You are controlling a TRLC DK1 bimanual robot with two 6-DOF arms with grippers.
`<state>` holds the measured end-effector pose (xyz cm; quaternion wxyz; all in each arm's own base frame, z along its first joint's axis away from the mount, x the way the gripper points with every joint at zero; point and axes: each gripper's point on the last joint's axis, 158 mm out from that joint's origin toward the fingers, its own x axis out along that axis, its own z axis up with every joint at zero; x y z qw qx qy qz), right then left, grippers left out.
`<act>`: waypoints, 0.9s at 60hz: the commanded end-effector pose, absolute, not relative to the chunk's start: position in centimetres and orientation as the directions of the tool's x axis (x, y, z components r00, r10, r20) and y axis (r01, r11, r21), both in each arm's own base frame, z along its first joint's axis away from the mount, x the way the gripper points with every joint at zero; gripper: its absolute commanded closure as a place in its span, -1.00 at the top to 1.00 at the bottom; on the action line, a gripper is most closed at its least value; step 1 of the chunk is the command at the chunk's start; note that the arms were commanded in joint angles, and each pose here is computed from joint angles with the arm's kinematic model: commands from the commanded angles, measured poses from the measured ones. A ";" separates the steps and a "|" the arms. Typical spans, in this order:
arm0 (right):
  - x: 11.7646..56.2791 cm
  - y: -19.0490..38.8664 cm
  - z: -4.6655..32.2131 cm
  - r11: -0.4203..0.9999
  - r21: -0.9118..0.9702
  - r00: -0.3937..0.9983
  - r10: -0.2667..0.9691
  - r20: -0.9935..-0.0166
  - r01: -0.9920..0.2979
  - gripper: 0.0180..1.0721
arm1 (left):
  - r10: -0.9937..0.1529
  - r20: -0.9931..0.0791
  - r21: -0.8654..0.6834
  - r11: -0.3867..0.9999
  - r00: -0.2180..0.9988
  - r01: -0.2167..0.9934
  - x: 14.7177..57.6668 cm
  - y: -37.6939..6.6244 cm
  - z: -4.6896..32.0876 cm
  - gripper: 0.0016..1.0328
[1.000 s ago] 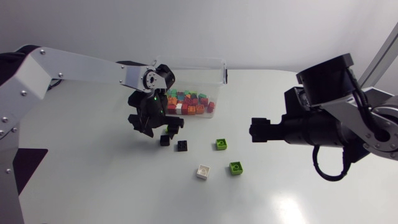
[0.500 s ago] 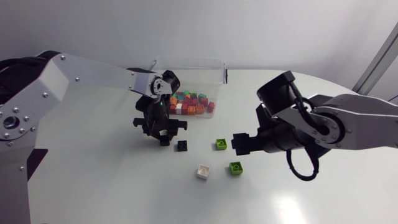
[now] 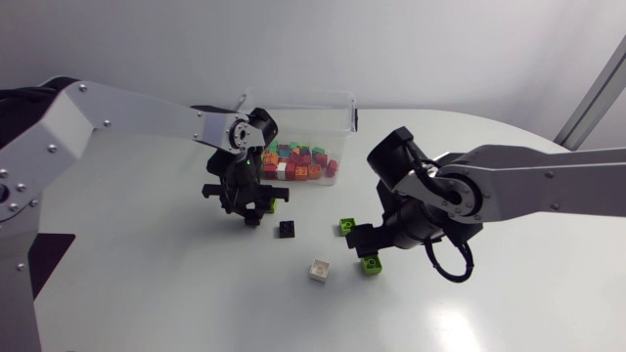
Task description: Place the duplo bricks in the container
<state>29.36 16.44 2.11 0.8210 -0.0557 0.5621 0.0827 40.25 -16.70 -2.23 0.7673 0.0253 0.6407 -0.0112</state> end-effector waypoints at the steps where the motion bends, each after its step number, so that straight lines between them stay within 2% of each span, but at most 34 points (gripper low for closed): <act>1: 29.2 16.5 1.4 0.984 -0.007 0.313 0.050 -0.949 -0.179 0.70 | 0.006 -0.960 0.014 1.000 0.281 0.025 41.2 -16.0 1.7 -0.55; 14: 28.2 16.5 0.0 0.981 -0.037 0.201 0.002 -0.979 -0.188 0.69 | -0.034 -0.858 -0.017 0.999 0.512 0.037 42.9 -16.1 9.1 -0.55; 17: 28.2 16.8 -0.1 0.981 -0.026 0.187 0.011 -0.982 -0.191 0.60 | -0.054 -0.820 -0.035 0.998 0.570 0.044 43.4 -16.3 11.1 -0.55; 32: 27.9 17.9 -2.2 0.980 0.000 0.108 0.022 -0.994 -0.199 0.56 | -0.125 -0.647 -0.079 0.992 0.752 0.097 45.3 -16.8 19.5 -0.55; 40: 28.3 18.0 -3.0 0.980 -0.007 0.097 0.012 -0.995 -0.197 0.10 | -0.141 -0.580 -0.087 0.990 0.802 0.112 46.2 -16.9 22.5 -0.55; 54: 27.9 17.8 -4.2 0.980 -0.023 0.062 -0.011 -0.998 -0.198 -0.26 | -0.153 -0.529 -0.083 0.988 0.835 0.128 47.8 -17.5 24.1 -0.55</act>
